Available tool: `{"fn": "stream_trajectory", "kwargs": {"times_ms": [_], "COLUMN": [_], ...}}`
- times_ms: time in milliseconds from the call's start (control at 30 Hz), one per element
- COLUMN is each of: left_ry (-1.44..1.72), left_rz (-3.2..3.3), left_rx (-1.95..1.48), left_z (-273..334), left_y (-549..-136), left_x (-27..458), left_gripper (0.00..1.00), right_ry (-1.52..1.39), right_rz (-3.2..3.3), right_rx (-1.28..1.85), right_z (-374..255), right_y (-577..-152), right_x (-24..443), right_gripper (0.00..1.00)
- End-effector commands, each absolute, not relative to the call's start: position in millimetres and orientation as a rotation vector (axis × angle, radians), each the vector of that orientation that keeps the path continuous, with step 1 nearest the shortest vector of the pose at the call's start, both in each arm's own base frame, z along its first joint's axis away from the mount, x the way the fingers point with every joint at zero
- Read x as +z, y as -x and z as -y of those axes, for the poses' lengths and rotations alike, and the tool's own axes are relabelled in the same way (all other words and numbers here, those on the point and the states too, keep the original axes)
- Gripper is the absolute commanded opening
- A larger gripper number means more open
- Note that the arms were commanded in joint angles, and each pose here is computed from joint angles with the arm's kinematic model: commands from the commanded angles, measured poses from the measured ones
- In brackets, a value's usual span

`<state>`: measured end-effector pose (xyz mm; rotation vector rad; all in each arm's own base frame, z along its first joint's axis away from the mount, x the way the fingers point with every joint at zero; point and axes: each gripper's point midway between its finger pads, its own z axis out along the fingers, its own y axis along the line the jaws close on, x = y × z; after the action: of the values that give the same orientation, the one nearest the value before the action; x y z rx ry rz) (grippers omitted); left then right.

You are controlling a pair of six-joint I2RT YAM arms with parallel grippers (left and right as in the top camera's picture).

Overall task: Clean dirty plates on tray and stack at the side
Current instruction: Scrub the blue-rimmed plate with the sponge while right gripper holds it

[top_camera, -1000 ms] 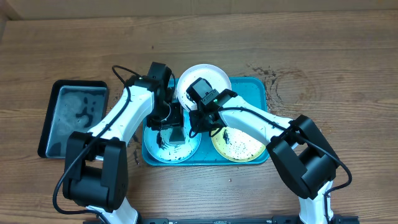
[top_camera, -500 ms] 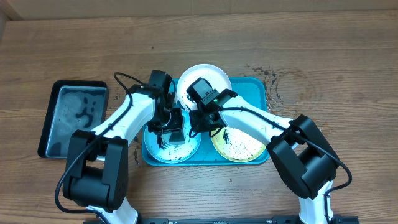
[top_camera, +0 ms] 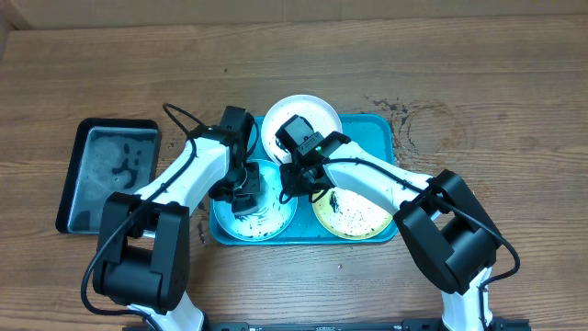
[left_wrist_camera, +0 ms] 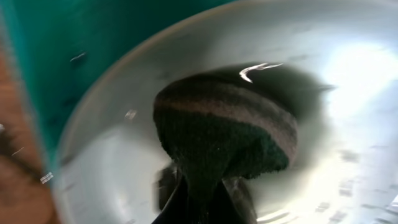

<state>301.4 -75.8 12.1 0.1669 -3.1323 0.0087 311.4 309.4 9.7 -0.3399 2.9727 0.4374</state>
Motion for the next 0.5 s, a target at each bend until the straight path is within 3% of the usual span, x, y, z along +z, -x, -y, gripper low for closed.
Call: {"fn": "stream_trajectory", "kwargs": {"times_ms": [0,133,367,467], "left_ry": [-0.339,-0.346,0.082,0.077], "left_rz": [3.117,3.101,2.902,2.875], "left_rx": [-0.36,-0.247,0.805,0.748], "left_z": [34.4,47.0,162.4,156.6], "left_y": [-295.8,-293.6,-279.9,-268.3], "left_x": [13.4,13.6,41.5,37.0], "left_gripper": [0.04,0.04,0.04,0.04], "right_ry": [0.32,0.324,0.324,0.324], "right_rz": [-2.972,-2.972,-2.972,-2.975], "right_rx": [0.391,0.391,0.391,0.389], "right_z": [-304.4,-304.4,-304.4,-303.9], "right_y": [-316.5,-316.4,-316.4,-315.8], "right_x": [4.7,4.7,4.7,4.5], "right_gripper": [0.13,0.13,0.13,0.13]}}
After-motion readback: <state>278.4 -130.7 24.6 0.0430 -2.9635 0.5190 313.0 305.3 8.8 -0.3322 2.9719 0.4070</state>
